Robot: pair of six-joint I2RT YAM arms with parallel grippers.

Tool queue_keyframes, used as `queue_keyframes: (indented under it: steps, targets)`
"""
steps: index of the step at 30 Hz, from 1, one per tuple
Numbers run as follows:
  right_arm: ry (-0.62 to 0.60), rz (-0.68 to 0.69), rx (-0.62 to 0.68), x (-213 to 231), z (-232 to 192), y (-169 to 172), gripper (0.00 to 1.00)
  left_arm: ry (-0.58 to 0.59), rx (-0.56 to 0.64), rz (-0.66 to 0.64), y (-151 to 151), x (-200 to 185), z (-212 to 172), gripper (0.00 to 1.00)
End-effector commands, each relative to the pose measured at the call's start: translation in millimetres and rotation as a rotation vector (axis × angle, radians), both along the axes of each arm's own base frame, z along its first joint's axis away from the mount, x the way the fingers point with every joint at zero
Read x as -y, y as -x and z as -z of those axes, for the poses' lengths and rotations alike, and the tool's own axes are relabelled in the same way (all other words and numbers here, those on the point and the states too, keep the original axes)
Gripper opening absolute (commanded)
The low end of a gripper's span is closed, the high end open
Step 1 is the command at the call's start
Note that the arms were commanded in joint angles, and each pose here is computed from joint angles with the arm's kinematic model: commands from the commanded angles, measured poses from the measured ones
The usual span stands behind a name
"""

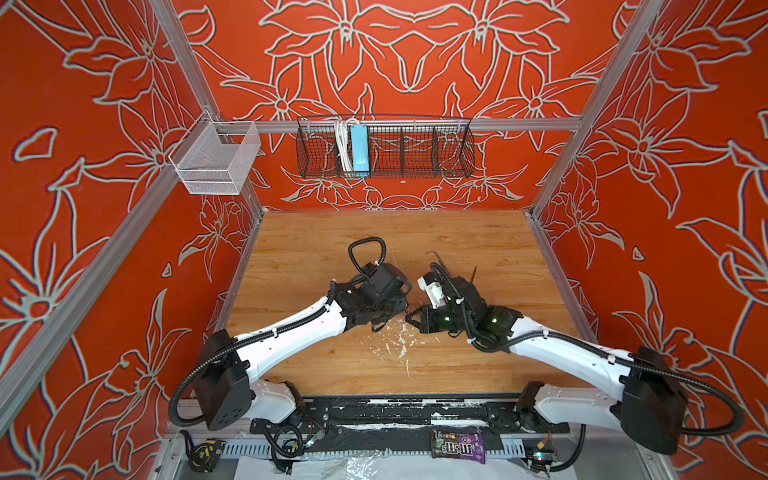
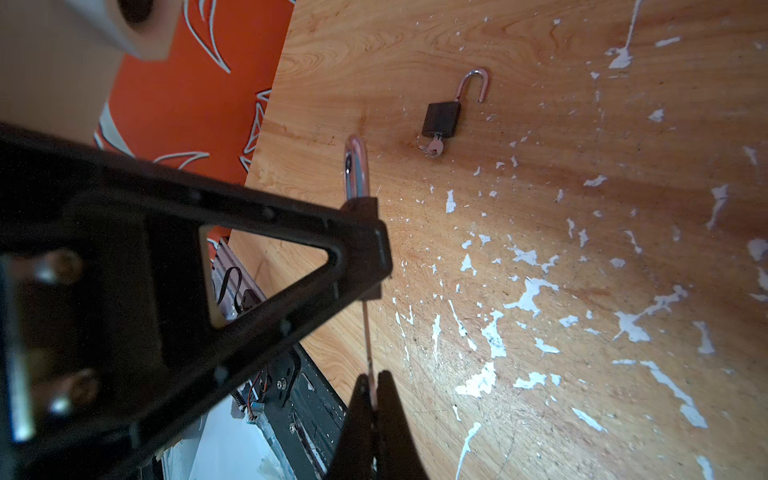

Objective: Unlock with the key

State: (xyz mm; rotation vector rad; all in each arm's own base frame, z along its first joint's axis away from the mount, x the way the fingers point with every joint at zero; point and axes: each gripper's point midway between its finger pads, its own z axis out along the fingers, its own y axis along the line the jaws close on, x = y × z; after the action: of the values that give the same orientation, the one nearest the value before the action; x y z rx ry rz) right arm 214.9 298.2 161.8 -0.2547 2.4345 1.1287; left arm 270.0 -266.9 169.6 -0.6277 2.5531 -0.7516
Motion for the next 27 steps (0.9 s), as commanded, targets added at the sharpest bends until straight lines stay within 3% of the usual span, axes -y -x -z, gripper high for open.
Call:
queue_keyframes:
  steps: [1,18,27]
  targets:
    - [-0.017,0.048,0.038,3.5,-18.4,-12.2,0.0,-0.018,-0.034,-0.001,4.1,-2.6,4.6,0.0]
    - [-0.016,0.073,0.049,-11.3,-14.1,-19.4,0.0,0.122,-0.063,-0.036,6.1,13.7,-2.5,0.0]
    - [-0.075,0.051,0.03,-14.9,-22.9,-27.6,0.0,0.003,-0.074,-0.075,11.5,-6.4,14.0,0.0]
